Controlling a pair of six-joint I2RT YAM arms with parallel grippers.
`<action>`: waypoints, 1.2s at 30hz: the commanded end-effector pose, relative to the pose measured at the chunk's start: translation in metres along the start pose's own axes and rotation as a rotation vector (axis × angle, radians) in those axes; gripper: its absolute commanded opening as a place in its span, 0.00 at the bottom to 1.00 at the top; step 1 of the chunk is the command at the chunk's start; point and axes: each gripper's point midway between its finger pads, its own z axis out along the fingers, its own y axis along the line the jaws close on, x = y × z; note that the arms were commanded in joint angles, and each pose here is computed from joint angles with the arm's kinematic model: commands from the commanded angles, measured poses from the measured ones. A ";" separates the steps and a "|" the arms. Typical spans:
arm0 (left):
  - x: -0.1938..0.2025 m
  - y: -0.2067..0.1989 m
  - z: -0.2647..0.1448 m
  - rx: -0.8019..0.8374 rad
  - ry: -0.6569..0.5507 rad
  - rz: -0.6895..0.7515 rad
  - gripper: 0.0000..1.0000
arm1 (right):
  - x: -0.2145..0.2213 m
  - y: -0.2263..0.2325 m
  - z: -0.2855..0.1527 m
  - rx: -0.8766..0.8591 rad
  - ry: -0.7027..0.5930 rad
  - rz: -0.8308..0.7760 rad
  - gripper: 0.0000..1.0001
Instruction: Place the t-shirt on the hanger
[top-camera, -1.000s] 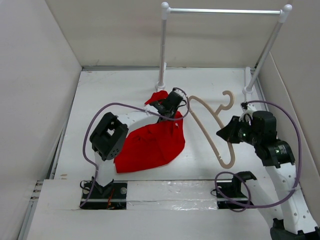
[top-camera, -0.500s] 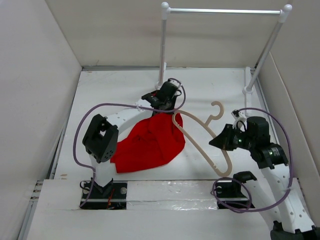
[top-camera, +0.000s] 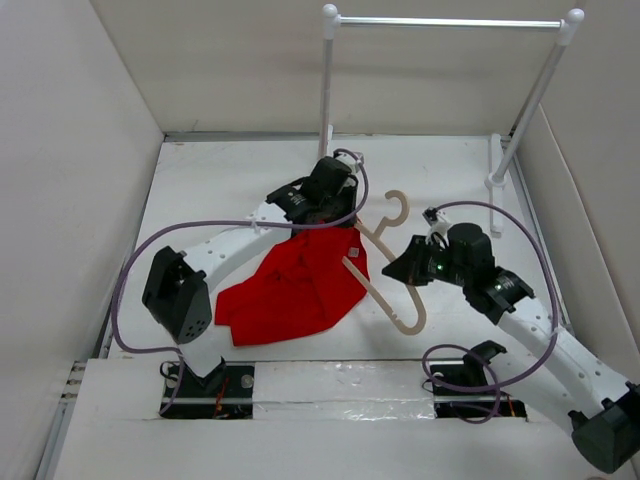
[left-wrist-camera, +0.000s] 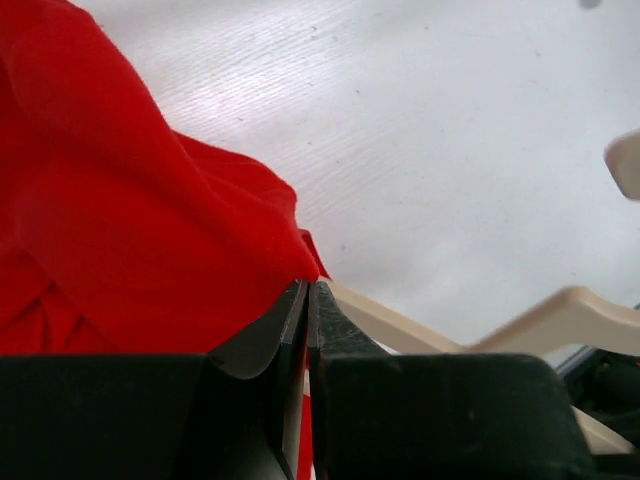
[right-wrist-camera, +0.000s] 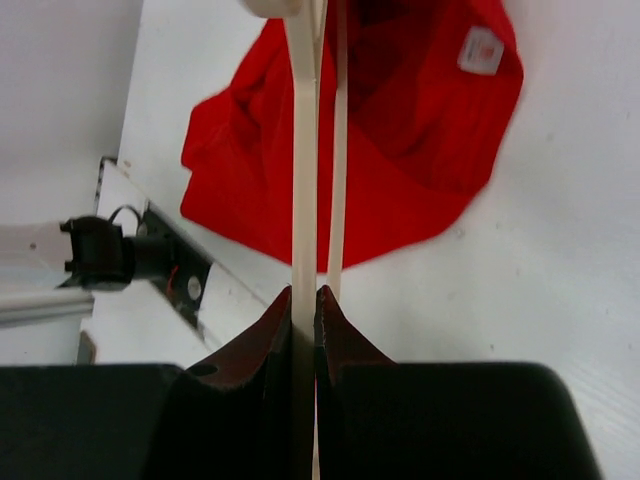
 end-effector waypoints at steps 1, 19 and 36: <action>-0.019 -0.021 -0.036 0.070 -0.062 -0.049 0.00 | -0.066 0.042 0.003 -0.054 -0.322 -0.064 0.00; -0.084 -0.047 -0.169 0.158 -0.308 -0.128 0.00 | -0.182 0.095 0.073 -0.050 -0.816 -0.192 0.00; -0.147 0.028 -0.192 -0.232 -0.538 -0.008 0.58 | -0.207 0.173 -0.002 -0.120 -0.998 -0.345 0.00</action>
